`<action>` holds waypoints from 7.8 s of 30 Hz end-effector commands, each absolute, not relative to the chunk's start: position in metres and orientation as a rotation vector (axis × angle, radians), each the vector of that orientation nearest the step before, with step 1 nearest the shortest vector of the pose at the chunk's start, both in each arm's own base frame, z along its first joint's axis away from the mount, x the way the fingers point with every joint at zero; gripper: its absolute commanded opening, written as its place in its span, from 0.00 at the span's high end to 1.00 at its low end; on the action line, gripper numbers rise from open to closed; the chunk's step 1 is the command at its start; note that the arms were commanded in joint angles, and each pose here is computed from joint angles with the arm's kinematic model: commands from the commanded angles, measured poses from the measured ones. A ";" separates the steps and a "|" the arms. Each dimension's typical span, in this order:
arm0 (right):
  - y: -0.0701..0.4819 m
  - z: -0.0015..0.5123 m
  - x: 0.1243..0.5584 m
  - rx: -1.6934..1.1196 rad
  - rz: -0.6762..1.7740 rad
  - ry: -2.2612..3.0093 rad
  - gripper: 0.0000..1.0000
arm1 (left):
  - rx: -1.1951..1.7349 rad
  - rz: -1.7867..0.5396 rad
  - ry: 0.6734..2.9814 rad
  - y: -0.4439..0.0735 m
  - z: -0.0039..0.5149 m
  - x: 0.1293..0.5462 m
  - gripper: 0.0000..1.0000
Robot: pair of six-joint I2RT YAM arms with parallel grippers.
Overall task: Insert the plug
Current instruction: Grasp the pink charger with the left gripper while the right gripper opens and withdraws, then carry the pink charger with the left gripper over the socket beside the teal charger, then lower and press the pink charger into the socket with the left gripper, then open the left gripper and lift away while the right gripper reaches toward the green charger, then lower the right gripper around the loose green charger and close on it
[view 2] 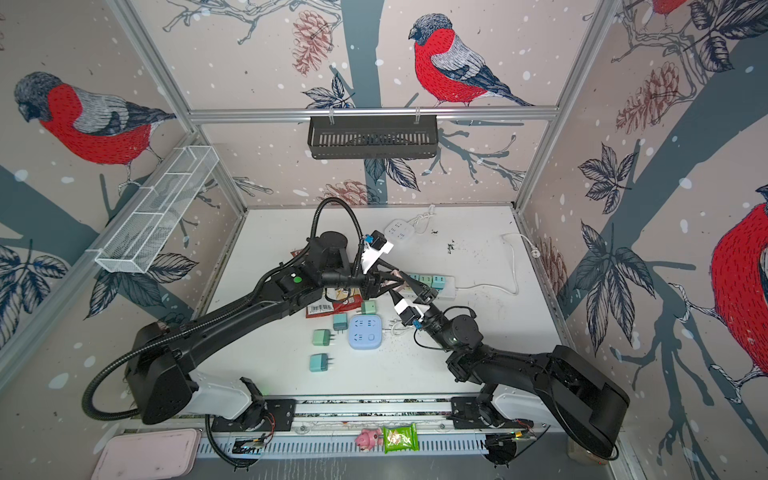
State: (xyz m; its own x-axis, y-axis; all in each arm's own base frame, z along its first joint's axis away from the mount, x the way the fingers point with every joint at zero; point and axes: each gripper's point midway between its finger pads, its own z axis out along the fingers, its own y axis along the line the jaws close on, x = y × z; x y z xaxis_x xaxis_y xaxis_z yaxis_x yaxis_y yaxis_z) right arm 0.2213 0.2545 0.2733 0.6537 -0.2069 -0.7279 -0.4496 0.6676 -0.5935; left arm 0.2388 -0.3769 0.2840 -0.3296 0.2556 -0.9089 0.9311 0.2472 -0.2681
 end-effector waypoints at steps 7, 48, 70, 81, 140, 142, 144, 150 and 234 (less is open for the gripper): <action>0.248 0.294 0.218 -0.789 0.171 0.822 0.90 | 1.121 -1.109 1.733 -0.379 0.286 0.238 0.86; 0.097 0.262 0.295 -0.081 0.069 1.325 0.00 | 0.883 -0.603 1.662 -0.305 0.252 0.331 1.00; 0.010 0.181 0.312 0.370 0.155 1.593 0.00 | 1.635 -0.295 1.627 -0.388 0.186 0.340 1.00; 0.012 0.185 0.277 0.356 0.256 1.496 0.00 | 1.713 -0.129 1.751 -0.369 0.131 0.354 1.00; 0.021 0.189 0.275 0.293 0.291 1.479 0.00 | 1.987 -0.418 1.773 -0.396 0.076 0.350 1.00; 0.021 0.189 0.275 0.293 0.292 1.478 0.00 | 1.992 -0.419 1.790 -0.395 0.075 0.349 1.00; 0.022 0.189 0.274 0.291 0.292 1.478 0.00 | 1.998 -0.424 1.800 -0.393 0.074 0.347 1.00; 0.022 0.189 0.273 0.290 0.292 1.474 0.00 | 2.008 -0.431 1.820 -0.392 0.065 0.349 1.00; 0.325 0.073 0.287 -0.247 0.392 2.329 0.21 | 0.084 -0.520 1.517 -0.212 0.347 0.370 0.01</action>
